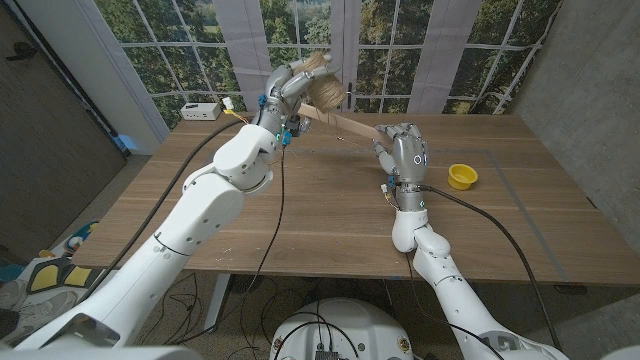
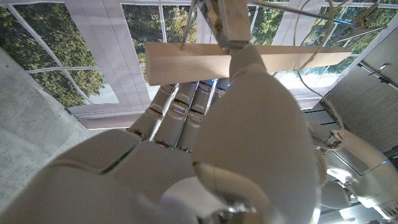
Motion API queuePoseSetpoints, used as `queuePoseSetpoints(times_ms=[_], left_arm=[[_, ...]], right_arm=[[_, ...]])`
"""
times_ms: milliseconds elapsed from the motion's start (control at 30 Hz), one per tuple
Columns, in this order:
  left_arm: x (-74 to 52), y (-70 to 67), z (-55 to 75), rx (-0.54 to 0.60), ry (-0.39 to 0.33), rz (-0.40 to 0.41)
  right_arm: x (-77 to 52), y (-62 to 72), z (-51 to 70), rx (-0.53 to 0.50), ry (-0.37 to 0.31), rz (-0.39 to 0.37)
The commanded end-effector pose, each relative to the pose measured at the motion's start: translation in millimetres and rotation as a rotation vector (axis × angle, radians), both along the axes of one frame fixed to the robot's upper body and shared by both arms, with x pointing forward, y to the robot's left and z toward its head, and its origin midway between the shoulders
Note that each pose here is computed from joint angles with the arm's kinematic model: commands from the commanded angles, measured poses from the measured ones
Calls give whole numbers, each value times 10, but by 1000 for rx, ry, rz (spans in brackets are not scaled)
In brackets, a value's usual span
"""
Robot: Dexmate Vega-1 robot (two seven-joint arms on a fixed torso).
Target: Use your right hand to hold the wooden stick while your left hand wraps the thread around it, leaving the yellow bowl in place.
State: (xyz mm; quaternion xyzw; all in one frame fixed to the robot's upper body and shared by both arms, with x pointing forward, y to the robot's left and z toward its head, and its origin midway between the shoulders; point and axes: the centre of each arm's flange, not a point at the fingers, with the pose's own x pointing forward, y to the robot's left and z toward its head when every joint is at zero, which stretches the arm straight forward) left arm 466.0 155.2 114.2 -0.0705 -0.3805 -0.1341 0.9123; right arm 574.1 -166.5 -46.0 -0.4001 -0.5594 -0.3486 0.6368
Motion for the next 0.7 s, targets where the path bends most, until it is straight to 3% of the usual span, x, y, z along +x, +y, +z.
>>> queuePoseSetpoints(times_ms=[33,300,700], left_arm=[[199,189,-380,-63,45,86],[409,185,-645,-116,135,19],[524,309,-914,-242,179,17]], right_arm=[[-36,-127,143,95,-32,5],[-101,-245,207,168,-61,18],[-157,-356,234,232,-86,28]])
